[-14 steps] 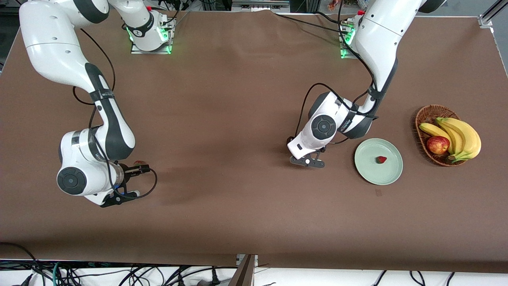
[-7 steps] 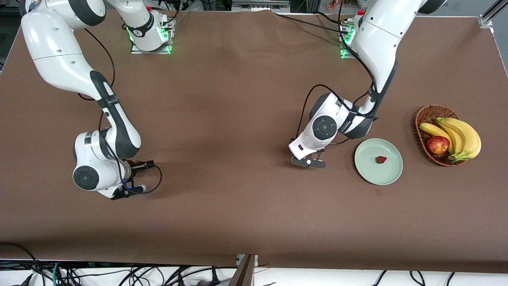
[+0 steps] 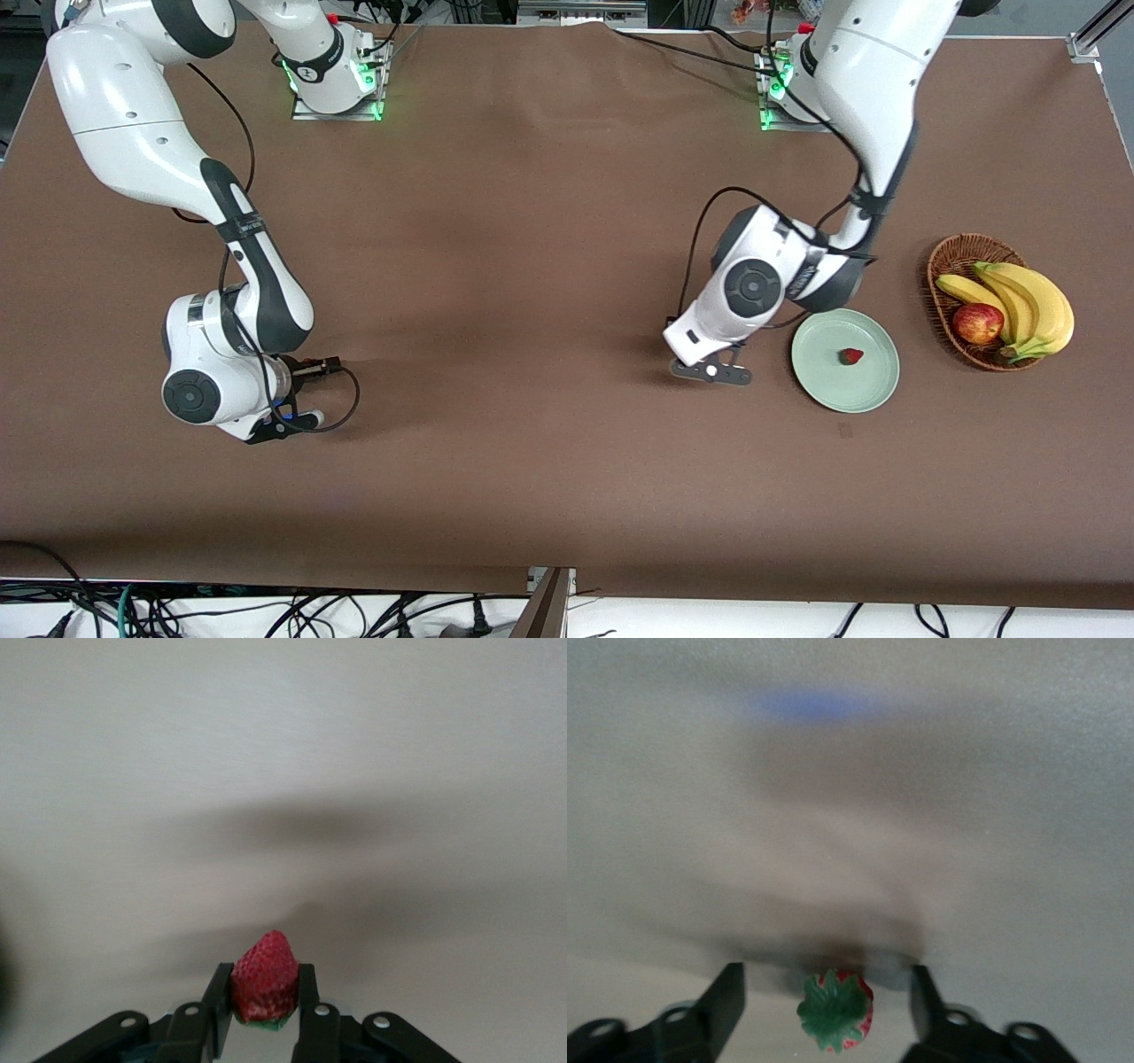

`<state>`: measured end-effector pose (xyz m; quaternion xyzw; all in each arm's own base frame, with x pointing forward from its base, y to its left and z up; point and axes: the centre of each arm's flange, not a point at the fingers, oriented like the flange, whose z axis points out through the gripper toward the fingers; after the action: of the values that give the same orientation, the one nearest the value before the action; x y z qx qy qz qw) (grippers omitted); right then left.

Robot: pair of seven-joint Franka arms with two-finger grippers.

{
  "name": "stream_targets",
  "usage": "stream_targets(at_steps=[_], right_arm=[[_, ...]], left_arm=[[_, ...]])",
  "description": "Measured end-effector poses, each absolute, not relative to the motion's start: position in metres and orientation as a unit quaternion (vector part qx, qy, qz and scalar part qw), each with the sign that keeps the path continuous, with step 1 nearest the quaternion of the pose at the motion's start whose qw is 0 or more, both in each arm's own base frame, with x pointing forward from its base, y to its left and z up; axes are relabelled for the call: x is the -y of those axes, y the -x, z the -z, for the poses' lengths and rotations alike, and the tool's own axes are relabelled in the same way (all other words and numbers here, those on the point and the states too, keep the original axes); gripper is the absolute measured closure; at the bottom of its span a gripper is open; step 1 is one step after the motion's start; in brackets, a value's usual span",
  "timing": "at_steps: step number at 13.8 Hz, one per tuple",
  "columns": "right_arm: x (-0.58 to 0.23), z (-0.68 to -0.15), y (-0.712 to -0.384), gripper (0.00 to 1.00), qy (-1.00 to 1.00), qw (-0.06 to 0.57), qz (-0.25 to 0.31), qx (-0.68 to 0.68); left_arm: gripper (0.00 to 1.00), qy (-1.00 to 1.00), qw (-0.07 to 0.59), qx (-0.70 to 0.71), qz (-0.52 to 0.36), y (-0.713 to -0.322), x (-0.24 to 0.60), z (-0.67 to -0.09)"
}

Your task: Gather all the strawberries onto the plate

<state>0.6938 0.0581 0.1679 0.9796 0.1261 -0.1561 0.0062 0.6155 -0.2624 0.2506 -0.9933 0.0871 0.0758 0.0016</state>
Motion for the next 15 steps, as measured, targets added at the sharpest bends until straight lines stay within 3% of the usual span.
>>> stream_targets(at_steps=[4, 8, 11, 12, 15], right_arm=[[-0.056, -0.171, -0.691, 0.68, -0.978, 0.010, 0.168, -0.126], [-0.085, -0.176, -0.688, 0.69, -0.979, 0.004, 0.169, -0.113], [-0.171, -0.193, -0.677, 0.69, -0.986, -0.011, 0.156, -0.059], [-0.208, -0.198, -0.672, 0.69, -0.989, -0.013, 0.140, -0.039], [-0.336, -0.207, -0.643, 0.69, -0.996, -0.037, 0.067, 0.037]], left_arm=[[0.67, 0.980, -0.005, -0.160, -0.121, -0.646, 0.159, -0.289], [0.67, 0.966, -0.034, -0.193, -0.169, -0.647, 0.062, -0.244], [0.67, 0.961, -0.047, -0.189, -0.196, -0.640, 0.034, -0.207], [0.63, 0.960, -0.049, -0.189, -0.200, -0.639, 0.034, -0.202], [0.36, 0.960, -0.050, -0.194, -0.195, -0.641, 0.040, -0.207]])
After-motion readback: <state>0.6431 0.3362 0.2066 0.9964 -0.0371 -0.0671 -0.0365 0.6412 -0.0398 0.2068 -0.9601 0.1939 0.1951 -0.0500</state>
